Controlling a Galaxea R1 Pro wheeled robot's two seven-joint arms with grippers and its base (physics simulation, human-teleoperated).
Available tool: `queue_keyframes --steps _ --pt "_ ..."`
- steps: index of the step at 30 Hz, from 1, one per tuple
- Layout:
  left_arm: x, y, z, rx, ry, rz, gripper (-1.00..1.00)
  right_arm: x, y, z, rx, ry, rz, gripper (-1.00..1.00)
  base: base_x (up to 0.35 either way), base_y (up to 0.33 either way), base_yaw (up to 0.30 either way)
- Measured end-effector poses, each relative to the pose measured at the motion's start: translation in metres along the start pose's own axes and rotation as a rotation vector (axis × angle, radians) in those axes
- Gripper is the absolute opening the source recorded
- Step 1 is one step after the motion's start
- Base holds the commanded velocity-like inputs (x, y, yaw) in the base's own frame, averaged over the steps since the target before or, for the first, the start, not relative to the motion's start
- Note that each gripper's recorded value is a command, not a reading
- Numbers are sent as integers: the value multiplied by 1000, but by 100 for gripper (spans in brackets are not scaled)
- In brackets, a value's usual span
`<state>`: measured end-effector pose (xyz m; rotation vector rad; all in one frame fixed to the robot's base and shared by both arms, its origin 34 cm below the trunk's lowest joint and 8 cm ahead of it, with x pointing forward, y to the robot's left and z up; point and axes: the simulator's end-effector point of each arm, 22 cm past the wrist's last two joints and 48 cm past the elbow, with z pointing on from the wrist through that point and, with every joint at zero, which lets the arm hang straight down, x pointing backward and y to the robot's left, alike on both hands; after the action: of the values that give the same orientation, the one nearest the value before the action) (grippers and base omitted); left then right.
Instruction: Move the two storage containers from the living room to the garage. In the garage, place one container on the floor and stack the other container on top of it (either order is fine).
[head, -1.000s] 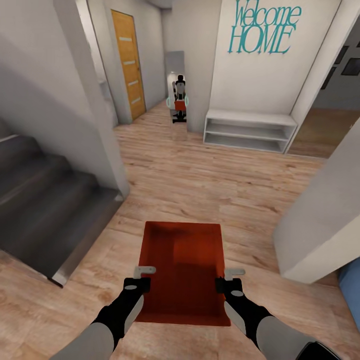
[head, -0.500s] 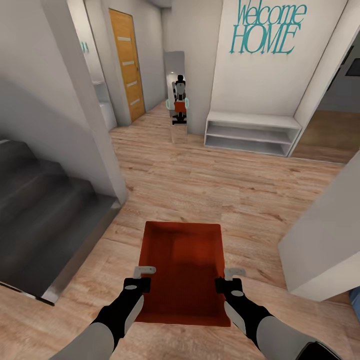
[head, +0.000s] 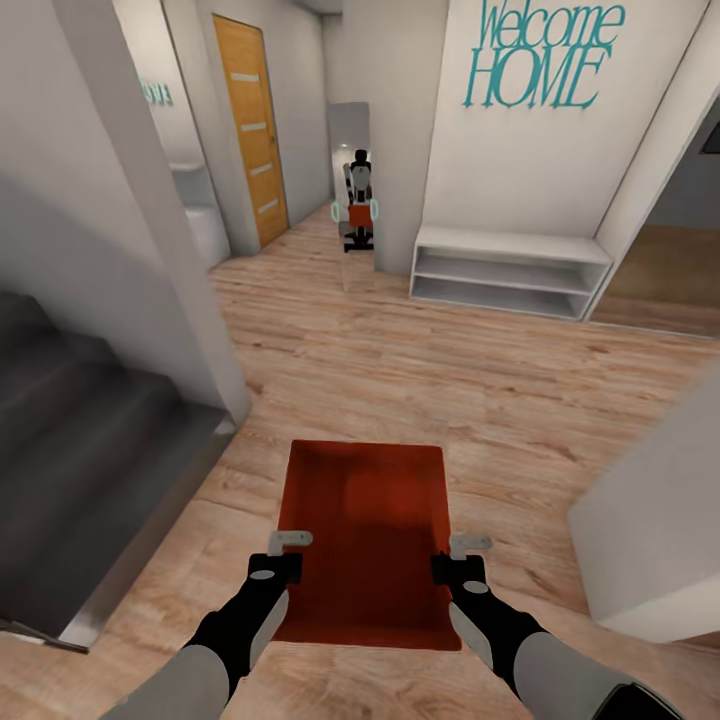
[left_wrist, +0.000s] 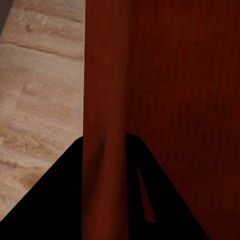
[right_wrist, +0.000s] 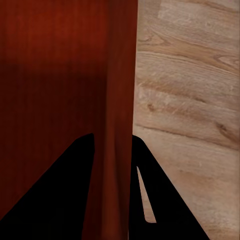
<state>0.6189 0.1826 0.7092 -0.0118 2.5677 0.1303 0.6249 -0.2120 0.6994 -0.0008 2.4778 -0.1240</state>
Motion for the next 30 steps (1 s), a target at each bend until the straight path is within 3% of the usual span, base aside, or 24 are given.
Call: queue_keyframes --steps 30 --pt "0 -1 0 1 -7 -5 -100 -2 -1 0 1 -7 -3 -100 322 0 0"
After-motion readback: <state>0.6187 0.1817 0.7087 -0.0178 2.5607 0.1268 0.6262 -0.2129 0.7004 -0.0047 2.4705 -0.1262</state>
